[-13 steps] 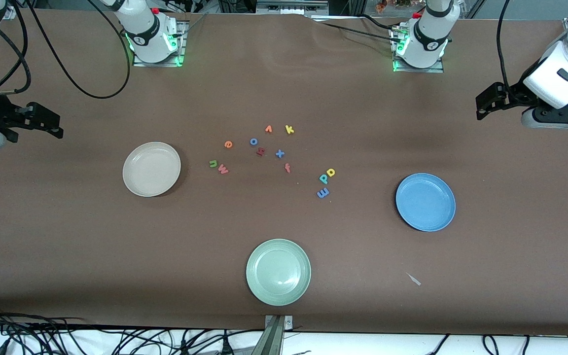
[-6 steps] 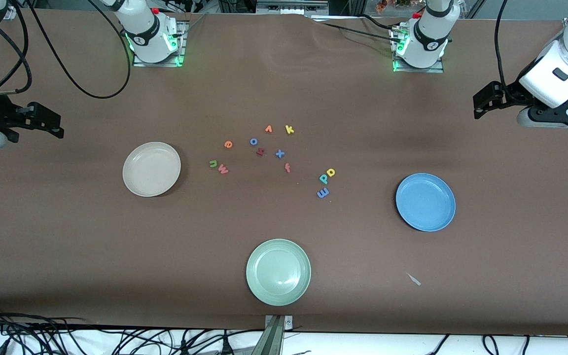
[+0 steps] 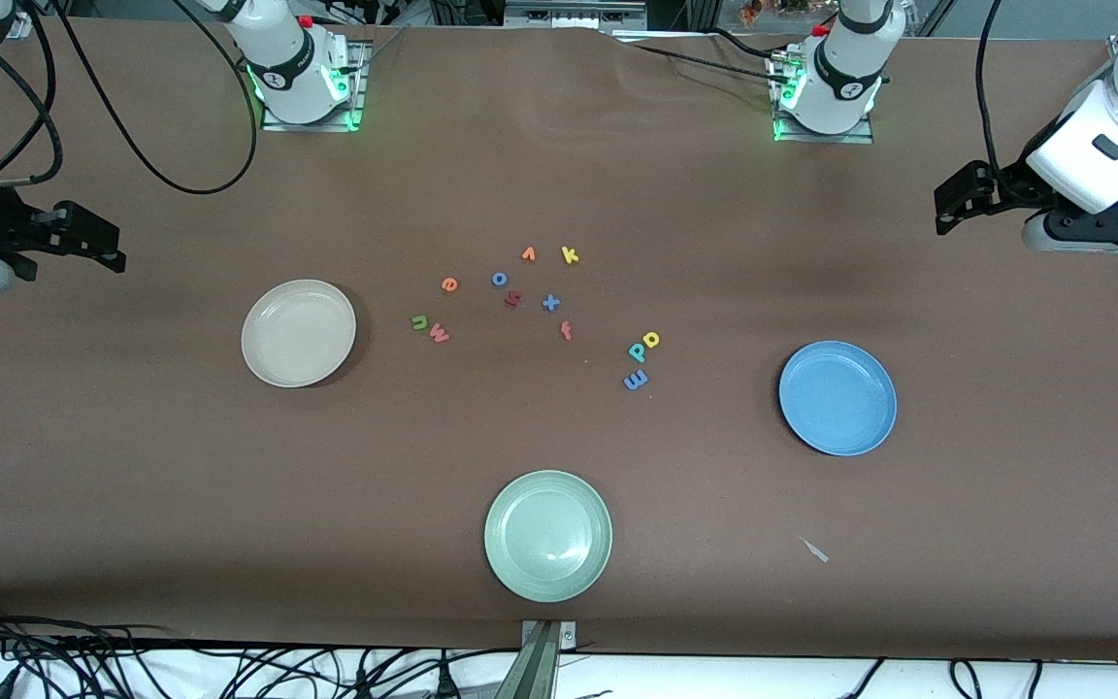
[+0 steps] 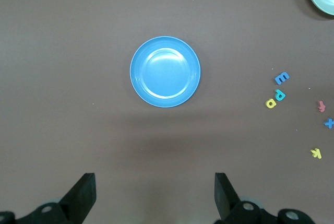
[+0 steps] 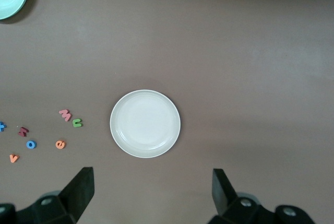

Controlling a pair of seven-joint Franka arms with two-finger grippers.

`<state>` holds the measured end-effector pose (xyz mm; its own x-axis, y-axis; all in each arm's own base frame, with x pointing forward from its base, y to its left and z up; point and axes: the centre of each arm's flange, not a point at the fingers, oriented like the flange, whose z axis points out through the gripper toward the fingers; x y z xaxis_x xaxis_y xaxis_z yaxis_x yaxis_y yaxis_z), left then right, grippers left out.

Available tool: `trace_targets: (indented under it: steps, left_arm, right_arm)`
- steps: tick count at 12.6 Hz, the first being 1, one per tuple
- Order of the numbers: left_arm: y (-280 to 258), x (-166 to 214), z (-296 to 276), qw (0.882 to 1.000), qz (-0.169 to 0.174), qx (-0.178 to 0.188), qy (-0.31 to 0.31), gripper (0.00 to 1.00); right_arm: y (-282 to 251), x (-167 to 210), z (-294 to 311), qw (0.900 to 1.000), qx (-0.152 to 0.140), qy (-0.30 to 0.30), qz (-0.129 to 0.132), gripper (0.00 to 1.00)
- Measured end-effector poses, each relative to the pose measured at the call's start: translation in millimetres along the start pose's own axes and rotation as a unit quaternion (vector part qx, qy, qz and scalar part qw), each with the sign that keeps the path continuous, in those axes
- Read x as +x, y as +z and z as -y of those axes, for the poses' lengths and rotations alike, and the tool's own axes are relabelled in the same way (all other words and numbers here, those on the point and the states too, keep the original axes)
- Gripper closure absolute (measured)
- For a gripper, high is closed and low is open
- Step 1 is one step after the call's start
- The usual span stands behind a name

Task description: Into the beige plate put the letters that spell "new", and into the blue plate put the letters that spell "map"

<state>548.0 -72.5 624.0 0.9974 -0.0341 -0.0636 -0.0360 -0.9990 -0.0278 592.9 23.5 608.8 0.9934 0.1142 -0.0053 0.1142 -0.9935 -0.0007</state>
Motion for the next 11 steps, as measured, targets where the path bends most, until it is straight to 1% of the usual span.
trace_targets:
  steps: [11]
  left_arm:
    - [1.9, -1.0, -2.9, 1.000, 0.007, -0.005, 0.002, 0.00]
  right_arm:
    - [0.0, 0.0, -0.4, 1.000, 0.000, 0.000, 0.000, 0.00]
